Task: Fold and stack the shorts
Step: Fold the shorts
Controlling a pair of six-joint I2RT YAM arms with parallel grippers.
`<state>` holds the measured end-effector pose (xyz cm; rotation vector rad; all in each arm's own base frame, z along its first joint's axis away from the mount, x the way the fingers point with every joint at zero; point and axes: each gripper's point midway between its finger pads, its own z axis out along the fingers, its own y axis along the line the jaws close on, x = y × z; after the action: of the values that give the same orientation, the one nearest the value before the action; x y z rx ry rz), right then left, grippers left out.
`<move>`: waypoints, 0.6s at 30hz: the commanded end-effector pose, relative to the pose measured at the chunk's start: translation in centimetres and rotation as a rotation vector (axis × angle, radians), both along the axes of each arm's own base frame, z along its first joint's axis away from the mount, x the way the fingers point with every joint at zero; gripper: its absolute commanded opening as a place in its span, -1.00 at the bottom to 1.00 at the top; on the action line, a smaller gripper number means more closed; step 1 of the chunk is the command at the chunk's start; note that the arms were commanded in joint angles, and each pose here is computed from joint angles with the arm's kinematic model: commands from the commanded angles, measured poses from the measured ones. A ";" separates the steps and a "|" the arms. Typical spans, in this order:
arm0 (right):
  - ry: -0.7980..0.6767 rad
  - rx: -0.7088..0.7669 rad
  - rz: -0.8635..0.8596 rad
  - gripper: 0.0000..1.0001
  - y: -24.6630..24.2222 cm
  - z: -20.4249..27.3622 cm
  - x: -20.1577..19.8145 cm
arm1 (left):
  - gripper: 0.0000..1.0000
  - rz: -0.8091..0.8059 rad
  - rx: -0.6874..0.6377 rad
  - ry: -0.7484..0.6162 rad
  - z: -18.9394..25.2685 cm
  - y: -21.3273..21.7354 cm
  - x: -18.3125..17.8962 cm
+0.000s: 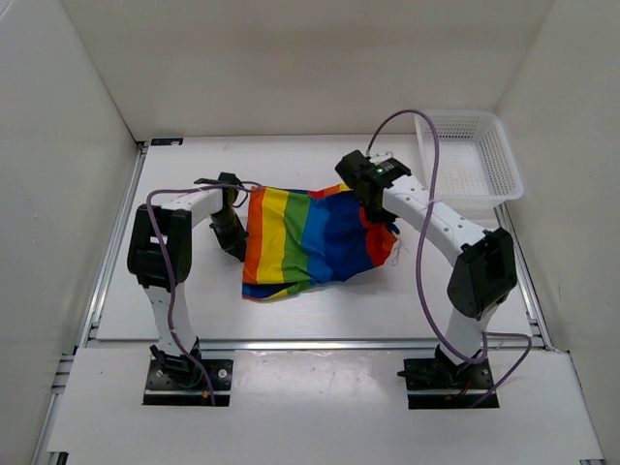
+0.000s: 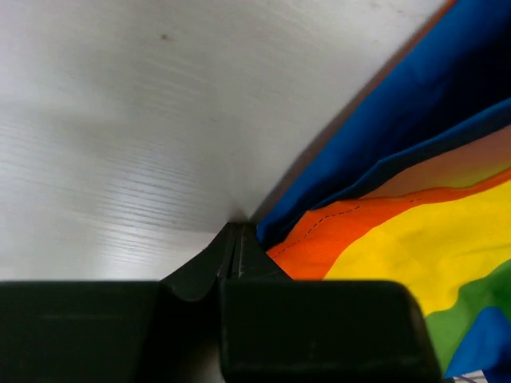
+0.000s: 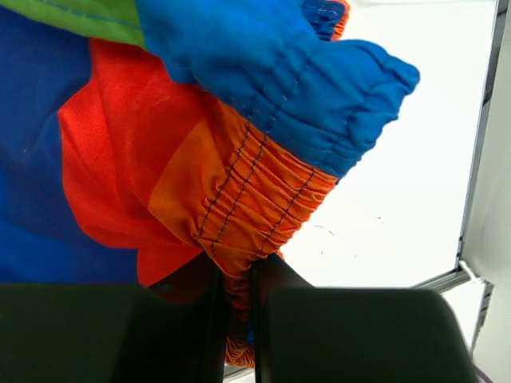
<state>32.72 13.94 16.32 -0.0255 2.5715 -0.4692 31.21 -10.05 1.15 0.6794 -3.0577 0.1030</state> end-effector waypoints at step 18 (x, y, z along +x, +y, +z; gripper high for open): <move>-0.169 0.650 0.642 0.75 27.7 15.0 -2.0 | -0.80 -0.025 -0.040 -0.057 -0.3 -1.6 2.1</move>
<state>33.04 39.80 21.49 -0.4818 2.4330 0.1801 31.96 -11.06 1.14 0.6554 -3.0636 0.1510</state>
